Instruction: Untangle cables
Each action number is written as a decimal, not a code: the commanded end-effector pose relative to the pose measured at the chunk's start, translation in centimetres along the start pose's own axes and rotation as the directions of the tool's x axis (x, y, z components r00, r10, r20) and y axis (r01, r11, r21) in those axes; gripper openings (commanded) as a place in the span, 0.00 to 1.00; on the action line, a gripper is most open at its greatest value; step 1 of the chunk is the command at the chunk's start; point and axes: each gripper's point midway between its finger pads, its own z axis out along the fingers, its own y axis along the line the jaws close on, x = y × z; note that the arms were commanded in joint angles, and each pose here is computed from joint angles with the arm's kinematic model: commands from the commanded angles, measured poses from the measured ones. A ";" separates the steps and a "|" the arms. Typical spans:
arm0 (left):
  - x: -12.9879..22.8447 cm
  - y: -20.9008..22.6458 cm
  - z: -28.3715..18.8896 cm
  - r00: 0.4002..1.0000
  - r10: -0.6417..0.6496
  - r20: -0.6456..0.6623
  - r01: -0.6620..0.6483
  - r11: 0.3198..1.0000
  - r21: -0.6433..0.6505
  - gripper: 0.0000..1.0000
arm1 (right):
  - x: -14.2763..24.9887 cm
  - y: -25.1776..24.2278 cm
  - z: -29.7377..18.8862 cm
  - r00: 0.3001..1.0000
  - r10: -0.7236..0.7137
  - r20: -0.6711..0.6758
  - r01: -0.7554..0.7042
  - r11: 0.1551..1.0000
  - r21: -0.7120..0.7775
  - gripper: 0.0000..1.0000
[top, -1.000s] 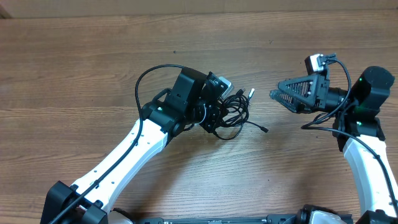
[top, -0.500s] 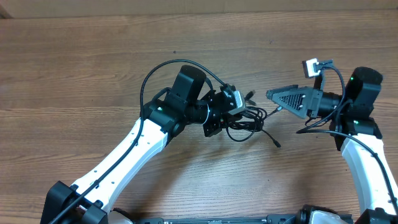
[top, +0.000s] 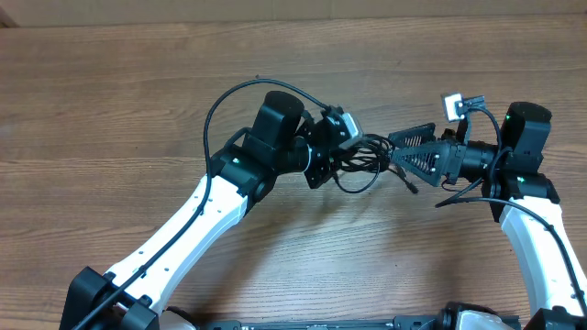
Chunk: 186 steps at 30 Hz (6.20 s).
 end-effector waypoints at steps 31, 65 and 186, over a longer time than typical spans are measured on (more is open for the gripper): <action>-0.4 -2.5 -0.3 0.891 -0.452 -0.047 0.454 0.880 0.142 0.04 | 1.6 -6.7 2.1 0.999 0.033 -0.027 -0.019 0.915 0.404 0.92; 1.6 -2.8 -0.3 0.890 -0.442 -0.115 0.453 0.886 0.102 0.04 | 2.1 -2.8 4.2 0.964 -0.236 -0.123 0.255 0.952 0.167 0.97; 5.8 6.2 -2.2 0.901 -0.423 -0.099 0.336 0.822 -0.460 0.04 | 5.8 5.7 6.3 0.910 -0.402 -0.100 0.350 0.875 -0.334 0.04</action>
